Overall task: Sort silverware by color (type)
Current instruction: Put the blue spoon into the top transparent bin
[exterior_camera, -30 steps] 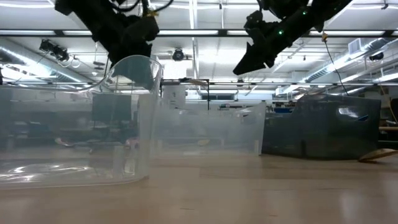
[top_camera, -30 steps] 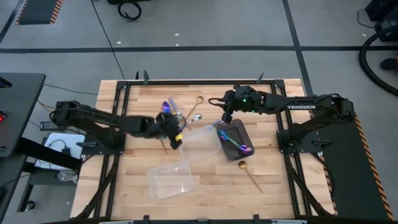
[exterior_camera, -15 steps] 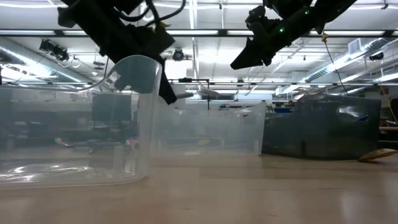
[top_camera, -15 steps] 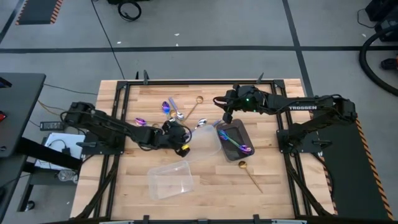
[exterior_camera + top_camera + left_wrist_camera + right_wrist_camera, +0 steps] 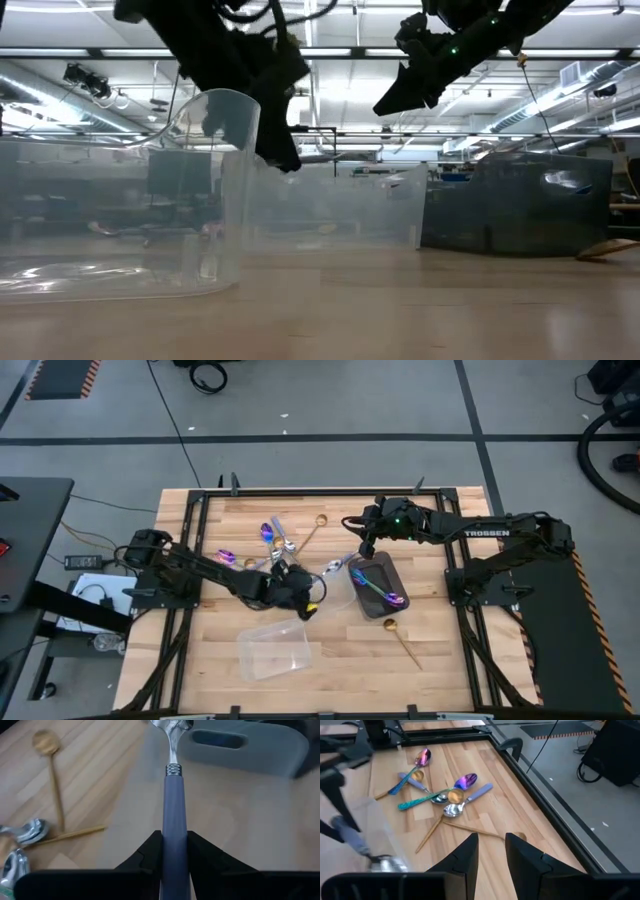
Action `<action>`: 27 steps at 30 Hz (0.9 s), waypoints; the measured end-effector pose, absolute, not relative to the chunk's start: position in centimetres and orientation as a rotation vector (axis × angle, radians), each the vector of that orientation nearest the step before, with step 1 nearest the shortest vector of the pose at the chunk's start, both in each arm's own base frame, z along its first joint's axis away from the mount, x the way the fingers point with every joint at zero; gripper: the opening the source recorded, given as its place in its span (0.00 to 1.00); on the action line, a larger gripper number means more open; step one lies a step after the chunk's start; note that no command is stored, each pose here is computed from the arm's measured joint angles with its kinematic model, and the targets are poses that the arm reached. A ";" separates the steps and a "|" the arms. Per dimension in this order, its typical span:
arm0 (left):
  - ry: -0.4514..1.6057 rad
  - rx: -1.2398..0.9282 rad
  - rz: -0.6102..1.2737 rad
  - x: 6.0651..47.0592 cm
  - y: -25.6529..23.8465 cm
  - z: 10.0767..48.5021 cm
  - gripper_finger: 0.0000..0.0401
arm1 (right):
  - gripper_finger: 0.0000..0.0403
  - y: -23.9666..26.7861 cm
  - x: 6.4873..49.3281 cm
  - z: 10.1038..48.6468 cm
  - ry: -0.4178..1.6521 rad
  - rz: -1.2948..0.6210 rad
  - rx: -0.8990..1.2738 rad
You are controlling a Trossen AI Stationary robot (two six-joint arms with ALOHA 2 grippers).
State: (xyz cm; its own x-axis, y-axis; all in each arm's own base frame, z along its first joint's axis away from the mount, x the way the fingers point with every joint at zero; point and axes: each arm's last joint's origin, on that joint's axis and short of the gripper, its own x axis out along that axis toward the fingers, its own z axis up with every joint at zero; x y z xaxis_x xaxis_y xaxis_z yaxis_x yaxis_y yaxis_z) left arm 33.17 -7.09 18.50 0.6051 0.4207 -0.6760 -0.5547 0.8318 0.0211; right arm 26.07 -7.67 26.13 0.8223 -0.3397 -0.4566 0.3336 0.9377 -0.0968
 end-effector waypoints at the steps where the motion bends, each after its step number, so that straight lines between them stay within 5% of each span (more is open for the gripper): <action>1: 0.718 -0.186 0.566 33.1 -7.6 18.6 0.19 | 0.26 -7.7 26.1 26.1 0.489 -0.359 -0.013; 27: 0.878 -0.191 0.560 31.8 -8.4 17.1 0.23 | 0.26 -7.7 26.2 26.3 0.464 -0.361 -0.014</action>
